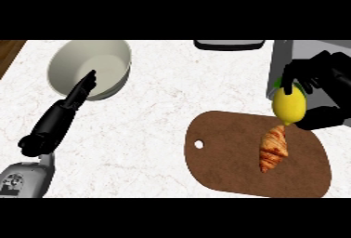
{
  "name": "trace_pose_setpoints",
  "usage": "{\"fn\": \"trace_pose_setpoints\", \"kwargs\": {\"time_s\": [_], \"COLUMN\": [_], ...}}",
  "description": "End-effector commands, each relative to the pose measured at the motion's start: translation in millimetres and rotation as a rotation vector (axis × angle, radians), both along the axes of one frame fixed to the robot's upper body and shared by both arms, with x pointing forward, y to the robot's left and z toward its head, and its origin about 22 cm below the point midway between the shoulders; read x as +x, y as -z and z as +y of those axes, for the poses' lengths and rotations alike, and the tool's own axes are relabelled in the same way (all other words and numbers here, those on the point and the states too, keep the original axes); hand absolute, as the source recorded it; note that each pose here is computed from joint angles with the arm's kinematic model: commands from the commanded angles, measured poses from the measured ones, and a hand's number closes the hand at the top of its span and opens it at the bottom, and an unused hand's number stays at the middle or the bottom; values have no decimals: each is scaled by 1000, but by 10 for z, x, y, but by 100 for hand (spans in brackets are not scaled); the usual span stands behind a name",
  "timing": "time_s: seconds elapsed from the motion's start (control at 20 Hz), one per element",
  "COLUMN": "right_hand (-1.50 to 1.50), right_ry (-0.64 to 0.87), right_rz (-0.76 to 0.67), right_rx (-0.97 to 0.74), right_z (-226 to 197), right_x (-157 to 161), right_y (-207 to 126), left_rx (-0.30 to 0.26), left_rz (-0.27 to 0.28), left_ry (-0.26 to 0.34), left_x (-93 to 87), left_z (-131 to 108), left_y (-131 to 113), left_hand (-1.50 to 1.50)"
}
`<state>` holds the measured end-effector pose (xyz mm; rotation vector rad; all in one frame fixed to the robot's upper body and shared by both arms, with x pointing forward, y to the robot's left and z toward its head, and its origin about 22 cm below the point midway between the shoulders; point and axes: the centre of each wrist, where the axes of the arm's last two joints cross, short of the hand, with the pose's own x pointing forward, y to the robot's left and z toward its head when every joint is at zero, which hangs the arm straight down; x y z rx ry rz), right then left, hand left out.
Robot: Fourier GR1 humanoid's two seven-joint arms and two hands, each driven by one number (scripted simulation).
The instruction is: Pick the lemon from the cutting board and place it in the cardboard box
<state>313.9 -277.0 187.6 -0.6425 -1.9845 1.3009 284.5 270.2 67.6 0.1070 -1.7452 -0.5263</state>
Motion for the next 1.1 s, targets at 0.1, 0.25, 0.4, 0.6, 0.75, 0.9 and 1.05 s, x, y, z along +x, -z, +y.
{"fn": "trace_pose_setpoints", "kwargs": {"time_s": [0.1, 0.25, 0.4, 0.6, 0.75, 0.9, 1.05], "right_hand": [150, 150, 150, 150, 150, 150, 150], "right_ry": [277, 326, 396, 457, 467, 495, 503], "right_rz": [10, 25, 40, -7, 81, 242, 338], "right_rx": [183, 215, 237, 121, 31, -82, -149], "right_z": [-368, -694, -898, -1139, -1434, -1469, -1612], "right_x": [305, 427, 691, 820, 812, 849, 850], "right_y": [-225, -323, -464, -517, -400, -366, -274], "left_rx": [9, 1, 5, 4, 6, 3, -5], "left_rz": [1, -2, -27, -13, -25, -29, -34], "left_ry": [30, 18, 33, 31, 53, 50, 83], "left_x": [9, 61, 150, 89, 128, 173, 193], "left_z": [85, -109, -108, -316, -179, -219, -236], "left_y": [-115, -32, -18, -39, -7, -151, -60], "left_hand": [0, 0, 0, 0, 0, 0, 0]}}
